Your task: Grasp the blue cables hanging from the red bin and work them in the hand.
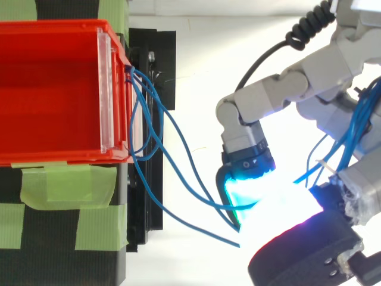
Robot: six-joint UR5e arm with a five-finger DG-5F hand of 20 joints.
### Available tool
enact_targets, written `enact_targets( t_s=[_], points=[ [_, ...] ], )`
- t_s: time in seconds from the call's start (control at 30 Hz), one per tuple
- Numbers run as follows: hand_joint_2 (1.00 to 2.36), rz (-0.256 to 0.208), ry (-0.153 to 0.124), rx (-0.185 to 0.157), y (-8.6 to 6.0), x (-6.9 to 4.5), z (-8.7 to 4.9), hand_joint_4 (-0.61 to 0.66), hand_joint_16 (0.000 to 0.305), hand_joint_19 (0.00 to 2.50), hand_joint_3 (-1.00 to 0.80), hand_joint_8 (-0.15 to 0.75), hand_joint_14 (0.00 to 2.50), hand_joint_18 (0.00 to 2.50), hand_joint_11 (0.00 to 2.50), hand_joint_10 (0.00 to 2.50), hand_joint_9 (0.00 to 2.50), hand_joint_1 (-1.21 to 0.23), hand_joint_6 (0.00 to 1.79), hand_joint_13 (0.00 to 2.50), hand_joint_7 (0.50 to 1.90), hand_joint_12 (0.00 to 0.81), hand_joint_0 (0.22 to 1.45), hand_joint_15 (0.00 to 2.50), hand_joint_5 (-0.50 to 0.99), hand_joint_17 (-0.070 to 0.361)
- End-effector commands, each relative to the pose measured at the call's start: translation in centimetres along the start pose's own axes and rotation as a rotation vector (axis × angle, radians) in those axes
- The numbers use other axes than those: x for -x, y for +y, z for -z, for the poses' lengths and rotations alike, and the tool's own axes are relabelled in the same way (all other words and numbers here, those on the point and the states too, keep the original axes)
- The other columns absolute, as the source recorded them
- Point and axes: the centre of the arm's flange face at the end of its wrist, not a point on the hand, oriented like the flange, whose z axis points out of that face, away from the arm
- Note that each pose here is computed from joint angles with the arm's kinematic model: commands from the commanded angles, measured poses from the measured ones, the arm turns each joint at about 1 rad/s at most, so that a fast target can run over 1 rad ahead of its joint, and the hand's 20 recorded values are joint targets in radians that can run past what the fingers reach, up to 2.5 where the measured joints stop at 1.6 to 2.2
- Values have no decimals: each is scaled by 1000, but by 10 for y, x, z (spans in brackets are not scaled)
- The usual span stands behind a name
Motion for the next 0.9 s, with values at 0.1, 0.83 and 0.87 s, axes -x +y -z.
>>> enact_targets(
  t_s=[0.1, 0.83, 0.87],
  points=[
    [1022, 1, 6, 6, 1, -1, 0, 245, 209, 764, -474, 510, 2500, 2425, 2500, 2500, 1913, -722, 2, 2067, 1623, 704, 891, 2079, 729, 157],
    [1022, 761, 46, 265, 44, 7, -11, 249, 209, 764, -474, 510, 2500, 2425, 2500, 2500, 1913, -722, 3, 2067, 1620, 704, 892, 2079, 728, 157],
    [1023, 777, 43, 265, 44, 7, -11, 244, 209, 764, -476, 510, 2500, 2425, 2500, 2500, 1913, -722, 2, 2067, 1622, 704, 892, 2079, 729, 157]
  ],
)
